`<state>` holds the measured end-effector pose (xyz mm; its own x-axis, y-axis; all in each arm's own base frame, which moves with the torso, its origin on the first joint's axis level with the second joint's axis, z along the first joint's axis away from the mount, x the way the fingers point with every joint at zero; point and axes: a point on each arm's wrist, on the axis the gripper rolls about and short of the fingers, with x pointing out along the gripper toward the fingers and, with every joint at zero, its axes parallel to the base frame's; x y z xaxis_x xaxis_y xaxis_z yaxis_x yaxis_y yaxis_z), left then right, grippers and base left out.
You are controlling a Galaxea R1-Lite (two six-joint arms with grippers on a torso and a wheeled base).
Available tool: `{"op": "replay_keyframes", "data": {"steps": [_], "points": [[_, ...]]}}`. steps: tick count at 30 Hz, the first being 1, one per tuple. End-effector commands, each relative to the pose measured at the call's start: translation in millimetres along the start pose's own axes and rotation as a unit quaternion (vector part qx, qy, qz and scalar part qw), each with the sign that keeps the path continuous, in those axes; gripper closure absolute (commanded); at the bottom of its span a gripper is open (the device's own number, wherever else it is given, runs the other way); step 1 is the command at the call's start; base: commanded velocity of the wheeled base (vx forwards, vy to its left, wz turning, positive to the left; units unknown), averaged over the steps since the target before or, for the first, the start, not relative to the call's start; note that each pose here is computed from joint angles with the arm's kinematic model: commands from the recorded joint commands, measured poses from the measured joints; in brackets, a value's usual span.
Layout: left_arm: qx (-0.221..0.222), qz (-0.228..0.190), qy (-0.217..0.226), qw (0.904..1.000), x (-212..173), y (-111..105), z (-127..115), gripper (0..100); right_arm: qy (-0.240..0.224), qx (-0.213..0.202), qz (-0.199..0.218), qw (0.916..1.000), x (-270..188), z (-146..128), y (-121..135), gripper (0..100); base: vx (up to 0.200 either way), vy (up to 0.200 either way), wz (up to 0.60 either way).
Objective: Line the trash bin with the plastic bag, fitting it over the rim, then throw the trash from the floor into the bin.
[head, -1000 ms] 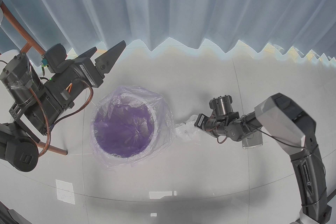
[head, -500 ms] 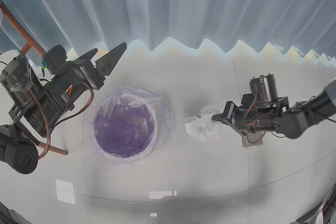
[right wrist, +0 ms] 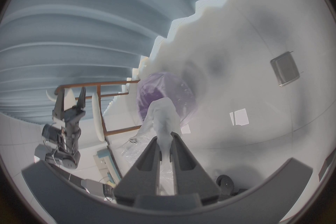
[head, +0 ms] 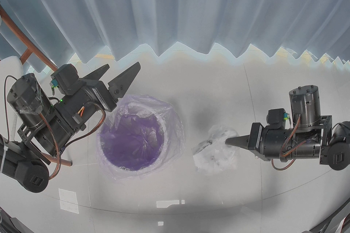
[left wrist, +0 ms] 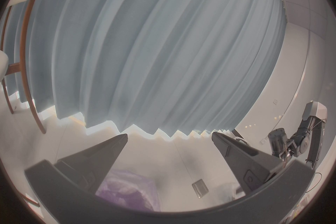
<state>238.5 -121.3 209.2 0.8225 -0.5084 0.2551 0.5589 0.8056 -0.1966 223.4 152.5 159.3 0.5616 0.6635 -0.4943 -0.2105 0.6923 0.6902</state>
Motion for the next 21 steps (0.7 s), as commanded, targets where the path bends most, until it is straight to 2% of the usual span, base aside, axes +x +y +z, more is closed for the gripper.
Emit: {"op": "replay_keyframes", "data": {"steps": [1,4,8,10,12,16,21], "points": [[-0.001,0.000,0.005,1.0000,10,4,-21,0,0.037,-0.022,0.012,0.9990,6,-25,12,100,0.200,0.200,0.00],[0.002,-0.005,-0.014,0.9999,11,4,-20,0,0.020,-0.040,0.022,0.9988,3,-33,26,100,0.200,0.200,0.00],[0.015,-0.005,-0.014,0.9998,10,4,-20,0,0.001,-0.053,0.043,0.9977,4,-48,39,100,0.200,0.200,0.00],[0.022,-0.007,-0.018,0.9996,12,4,-19,0,-0.019,-0.047,0.054,0.9973,8,-48,42,100,0.200,0.200,0.00],[0.027,-0.007,-0.017,0.9995,11,4,-19,0,-0.020,-0.037,0.063,0.9972,11,-51,43,100,0.200,0.200,0.00],[0.028,-0.016,-0.028,0.9991,14,-2,-15,0,0.017,-0.029,0.038,0.9987,34,-69,30,100,0.050,0.050,0.00],[0.026,-0.024,-0.025,0.9991,13,-6,-16,0,0.031,-0.024,0.023,0.9990,74,-90,7,100,0.000,0.000,0.00]]}}
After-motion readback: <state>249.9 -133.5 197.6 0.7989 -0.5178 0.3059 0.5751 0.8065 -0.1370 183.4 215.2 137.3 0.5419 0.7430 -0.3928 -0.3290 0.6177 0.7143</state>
